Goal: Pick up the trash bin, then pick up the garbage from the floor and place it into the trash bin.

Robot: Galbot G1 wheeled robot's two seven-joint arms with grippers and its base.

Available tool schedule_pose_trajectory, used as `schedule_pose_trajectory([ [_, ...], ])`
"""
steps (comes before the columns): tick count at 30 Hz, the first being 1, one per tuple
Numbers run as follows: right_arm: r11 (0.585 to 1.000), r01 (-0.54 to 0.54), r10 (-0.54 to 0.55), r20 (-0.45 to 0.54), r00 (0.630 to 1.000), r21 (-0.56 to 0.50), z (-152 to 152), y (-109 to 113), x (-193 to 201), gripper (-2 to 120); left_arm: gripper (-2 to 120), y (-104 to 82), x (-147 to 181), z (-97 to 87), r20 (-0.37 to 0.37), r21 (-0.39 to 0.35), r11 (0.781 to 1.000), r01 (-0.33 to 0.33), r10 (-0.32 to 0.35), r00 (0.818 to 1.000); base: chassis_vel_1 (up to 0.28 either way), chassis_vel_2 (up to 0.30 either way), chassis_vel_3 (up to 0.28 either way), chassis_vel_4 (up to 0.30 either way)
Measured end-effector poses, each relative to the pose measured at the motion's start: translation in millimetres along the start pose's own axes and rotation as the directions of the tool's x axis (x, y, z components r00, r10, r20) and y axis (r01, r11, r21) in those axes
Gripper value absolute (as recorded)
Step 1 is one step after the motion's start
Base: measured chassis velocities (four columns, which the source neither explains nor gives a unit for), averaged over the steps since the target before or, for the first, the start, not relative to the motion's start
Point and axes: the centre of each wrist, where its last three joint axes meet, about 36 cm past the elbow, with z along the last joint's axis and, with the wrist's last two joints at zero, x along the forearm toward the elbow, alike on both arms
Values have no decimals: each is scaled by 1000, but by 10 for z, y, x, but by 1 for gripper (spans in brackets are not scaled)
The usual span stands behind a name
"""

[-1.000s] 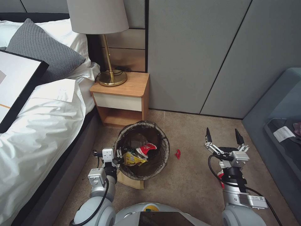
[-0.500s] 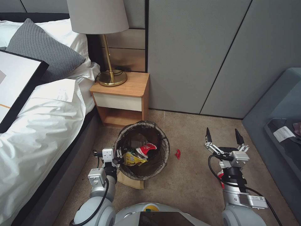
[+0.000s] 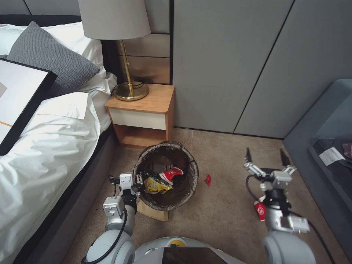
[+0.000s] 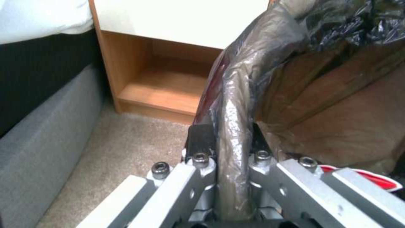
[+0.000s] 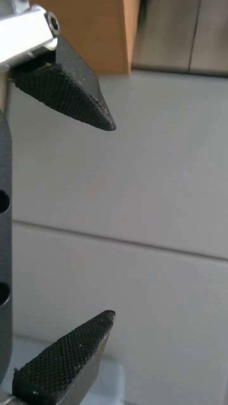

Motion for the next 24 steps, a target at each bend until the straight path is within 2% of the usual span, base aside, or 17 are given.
schedule_pose_trajectory([
  [2,992,-46,49,-22,999,113,185,-230,-189,100,2,0,0,0,0,0,1000,0,0,1000,0,0,0,0],
  [8,987,-65,69,-22,997,150,206,-281,-301,100,2,0,0,0,0,0,1000,0,0,1000,0,0,0,0],
  [11,979,-109,141,-187,972,174,215,-305,-306,100,2,0,0,0,0,0,1000,0,0,1000,0,0,0,0],
  [12,979,-109,141,-187,972,174,215,-305,-306,100,2,0,0,0,0,0,1000,0,0,1000,0,0,0,0],
  [14,976,-129,182,-327,927,178,350,-359,-275,100,2,0,0,0,0,0,1000,0,0,1000,0,0,0,0],
  [16,976,-135,196,-411,890,173,435,-388,-250,100,2,0,0,0,0,0,1000,0,0,1000,0,0,0,0],
  [17,976,-135,196,-411,890,173,435,-388,-250,100,2,0,0,0,0,0,1000,0,0,1000,0,0,0,0],
  [20,975,-133,208,-534,819,176,699,-429,-151,100,2,0,0,0,0,0,1000,0,0,1000,0,0,0,0],
  [21,975,-133,208,-534,819,176,699,-429,-151,100,2,0,0,0,0,0,1000,0,0,1000,0,0,0,0],
  [23,975,-129,213,-583,784,184,887,-450,-64,100,2,0,0,0,0,0,1000,0,0,1000,0,0,0,0],
  [24,974,-128,214,-588,780,185,909,-452,-51,100,2,0,0,0,0,0,1000,0,0,1000,0,0,0,0],
])
